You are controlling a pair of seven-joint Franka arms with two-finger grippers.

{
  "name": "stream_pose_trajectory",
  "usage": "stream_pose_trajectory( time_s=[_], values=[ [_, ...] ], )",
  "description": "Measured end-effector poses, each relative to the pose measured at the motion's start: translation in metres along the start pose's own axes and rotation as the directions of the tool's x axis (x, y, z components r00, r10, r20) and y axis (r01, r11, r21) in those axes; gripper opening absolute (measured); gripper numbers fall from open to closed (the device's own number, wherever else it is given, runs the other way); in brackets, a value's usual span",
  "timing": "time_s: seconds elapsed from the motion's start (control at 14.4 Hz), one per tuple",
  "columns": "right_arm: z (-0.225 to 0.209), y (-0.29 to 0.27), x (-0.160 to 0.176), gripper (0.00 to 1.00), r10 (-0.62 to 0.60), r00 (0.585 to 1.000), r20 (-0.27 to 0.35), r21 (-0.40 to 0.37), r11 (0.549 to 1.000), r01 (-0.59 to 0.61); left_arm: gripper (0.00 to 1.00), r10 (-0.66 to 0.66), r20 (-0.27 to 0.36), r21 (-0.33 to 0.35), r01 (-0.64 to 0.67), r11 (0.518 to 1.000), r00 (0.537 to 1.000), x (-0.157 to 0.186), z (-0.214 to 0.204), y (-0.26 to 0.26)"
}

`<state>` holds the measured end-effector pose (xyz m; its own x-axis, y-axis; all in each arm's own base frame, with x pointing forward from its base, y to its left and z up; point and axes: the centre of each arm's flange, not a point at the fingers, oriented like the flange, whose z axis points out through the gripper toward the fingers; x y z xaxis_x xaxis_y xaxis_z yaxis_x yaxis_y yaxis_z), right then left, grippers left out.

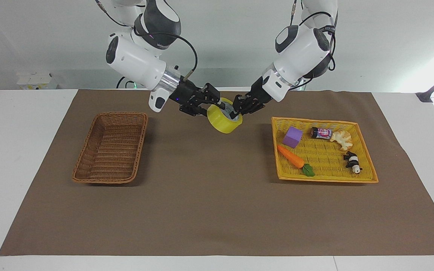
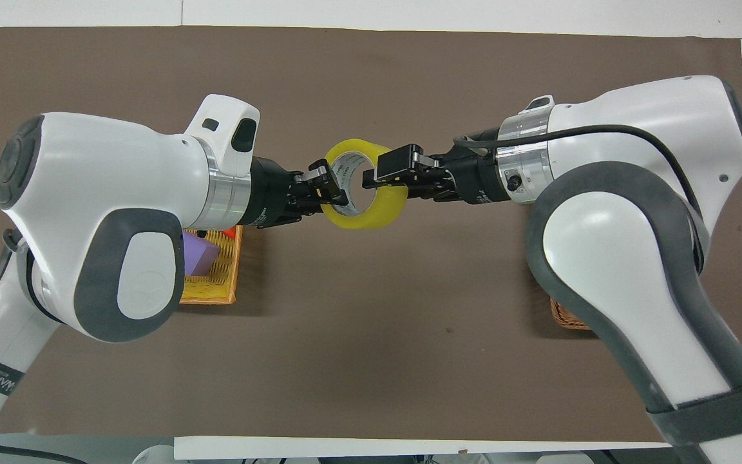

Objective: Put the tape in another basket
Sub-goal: 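Grasp the tape with the right gripper while the left gripper holds it, then carry the tape with the right gripper while the left gripper withdraws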

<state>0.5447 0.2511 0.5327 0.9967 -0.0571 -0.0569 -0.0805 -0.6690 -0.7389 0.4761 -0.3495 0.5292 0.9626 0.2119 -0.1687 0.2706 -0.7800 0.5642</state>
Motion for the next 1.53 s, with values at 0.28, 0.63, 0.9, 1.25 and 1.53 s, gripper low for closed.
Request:
stream_pose_trajectory(
  time_s=[0.28,0.63,0.9,1.25,1.53],
  values=[
    [0.001,0.001,-0.001,0.56,-0.002,1.0,0.002,-0.001,1.0,0.002,0.21,-0.001,0.004,0.003,0.001,1.0,1.0,0.0,0.001,-0.001],
    [-0.001,0.011,0.002,0.56,0.016,1.0,0.0,-0.006,1.0,-0.016,0.46,0.004,0.0,-0.004,-0.004,1.0,1.0,-0.002,-0.005,0.003],
    [-0.017,0.033,0.012,0.55,0.037,0.999,0.0,-0.011,0.999,-0.037,0.93,0.004,0.016,0.003,-0.004,1.0,1.0,-0.002,-0.044,0.004],
    [-0.1,0.132,0.034,0.55,0.01,1.0,0.012,-0.043,0.999,-0.009,1.0,-0.057,-0.093,0.221,0.077,0.972,0.994,0.063,-0.134,-0.081],
    [-0.151,0.238,0.018,0.55,-0.009,0.999,0.041,-0.062,0.998,0.012,1.0,0.023,-0.135,0.366,0.028,0.93,0.991,0.115,-0.224,-0.186]
  ],
)
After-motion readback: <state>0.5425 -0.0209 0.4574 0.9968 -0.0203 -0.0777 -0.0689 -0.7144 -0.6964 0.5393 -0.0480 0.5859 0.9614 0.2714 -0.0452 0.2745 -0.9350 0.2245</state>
